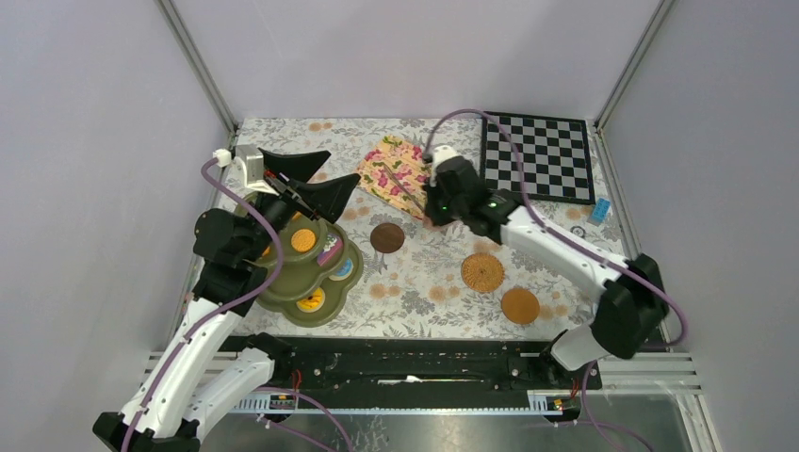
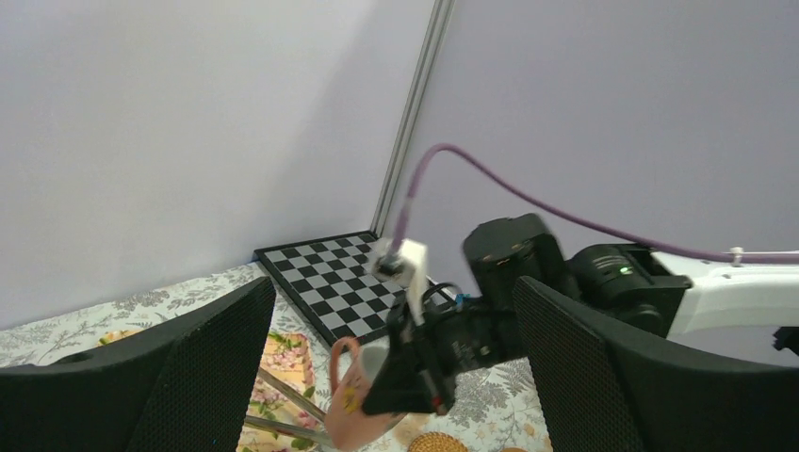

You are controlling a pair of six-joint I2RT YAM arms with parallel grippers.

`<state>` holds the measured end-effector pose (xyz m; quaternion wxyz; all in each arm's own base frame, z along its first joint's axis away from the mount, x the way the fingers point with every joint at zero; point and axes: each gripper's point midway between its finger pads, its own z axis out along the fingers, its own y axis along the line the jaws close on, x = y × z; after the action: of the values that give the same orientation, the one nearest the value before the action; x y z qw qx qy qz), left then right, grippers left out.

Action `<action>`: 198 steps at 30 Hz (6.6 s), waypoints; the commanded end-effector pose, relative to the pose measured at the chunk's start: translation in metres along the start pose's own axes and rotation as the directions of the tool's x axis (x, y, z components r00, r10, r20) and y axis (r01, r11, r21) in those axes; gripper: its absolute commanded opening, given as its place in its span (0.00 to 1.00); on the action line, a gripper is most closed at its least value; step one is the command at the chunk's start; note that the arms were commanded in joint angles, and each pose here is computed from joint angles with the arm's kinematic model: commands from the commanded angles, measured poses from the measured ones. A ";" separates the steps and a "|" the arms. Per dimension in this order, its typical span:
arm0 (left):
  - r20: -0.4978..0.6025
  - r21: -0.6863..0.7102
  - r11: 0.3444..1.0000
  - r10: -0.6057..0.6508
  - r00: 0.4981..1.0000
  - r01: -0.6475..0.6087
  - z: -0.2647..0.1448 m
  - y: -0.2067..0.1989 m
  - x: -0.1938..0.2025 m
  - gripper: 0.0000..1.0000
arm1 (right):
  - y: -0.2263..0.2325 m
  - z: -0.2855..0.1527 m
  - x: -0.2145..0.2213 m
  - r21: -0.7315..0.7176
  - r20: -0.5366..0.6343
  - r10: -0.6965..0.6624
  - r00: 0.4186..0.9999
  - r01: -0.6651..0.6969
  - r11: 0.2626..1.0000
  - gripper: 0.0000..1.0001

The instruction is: Serve the afternoon tea

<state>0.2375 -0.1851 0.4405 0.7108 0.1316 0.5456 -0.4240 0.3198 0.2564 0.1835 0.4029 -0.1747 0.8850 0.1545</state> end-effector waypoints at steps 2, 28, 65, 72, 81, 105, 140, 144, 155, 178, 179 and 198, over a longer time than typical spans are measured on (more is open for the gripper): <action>0.063 0.016 0.999 0.046 0.997 -0.047 -0.006 -0.010 -0.024 0.99 | 0.070 0.021 -0.036 -0.105 0.060 -0.072 0.996 0.078 0.991 0.00; 0.139 -0.080 0.993 0.099 0.985 -0.089 -0.021 -0.001 -0.044 0.99 | 0.125 0.101 -0.007 -0.019 -0.122 -0.294 0.948 0.294 0.956 0.00; 0.123 -0.057 0.995 0.092 0.988 -0.086 -0.018 -0.003 -0.039 0.99 | 0.137 0.072 -0.040 -0.057 -0.048 -0.241 0.969 0.238 0.970 0.42; 0.121 -0.057 0.995 0.093 0.988 -0.087 -0.018 -0.003 -0.039 0.99 | 0.080 0.023 -0.045 0.130 -0.018 -0.219 0.976 0.219 0.967 0.54; 0.120 -0.035 0.996 0.081 0.989 -0.077 -0.017 -0.007 -0.039 0.99 | -0.048 -0.018 0.047 0.279 -0.032 0.015 0.999 -0.005 0.960 0.57; 0.088 -0.028 0.998 0.051 0.995 -0.048 -0.009 -0.002 -0.026 0.99 | -0.098 0.004 0.177 0.458 -0.261 0.163 0.951 -0.027 0.889 0.24; 0.094 -0.026 0.998 0.064 0.994 -0.061 -0.011 -0.005 -0.031 0.99 | 0.108 0.089 0.180 -0.056 -0.212 0.423 0.881 -0.443 0.895 0.22; 0.094 -0.023 0.998 0.063 0.994 -0.061 -0.012 -0.006 -0.031 0.99 | 0.105 0.091 0.179 -0.045 -0.198 0.420 0.886 -0.436 0.899 0.22; 0.090 -0.026 0.998 0.061 0.994 -0.058 -0.010 -0.004 -0.029 0.99 | 0.119 0.061 0.111 -0.142 -0.075 0.357 0.931 -0.364 0.920 0.24; 0.070 0.000 0.999 0.032 0.997 -0.032 -0.006 -0.007 -0.021 0.99 | -0.231 -0.166 0.076 0.782 0.449 0.106 0.887 -0.448 0.433 0.79; 0.070 0.002 0.999 0.032 0.997 -0.032 -0.006 -0.007 -0.021 0.99 | -0.236 -0.166 0.081 0.783 0.457 0.138 0.879 -0.471 0.407 0.78; 0.062 0.022 0.999 0.031 0.998 -0.033 -0.006 -0.015 -0.019 0.99 | -0.304 -0.189 0.145 0.750 0.618 0.423 0.662 -0.658 -0.068 0.78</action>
<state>0.2253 -0.1810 0.4491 0.7232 0.1280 0.5334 -0.4195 0.2428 -0.1104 0.1454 0.4002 0.4633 0.7457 -0.2629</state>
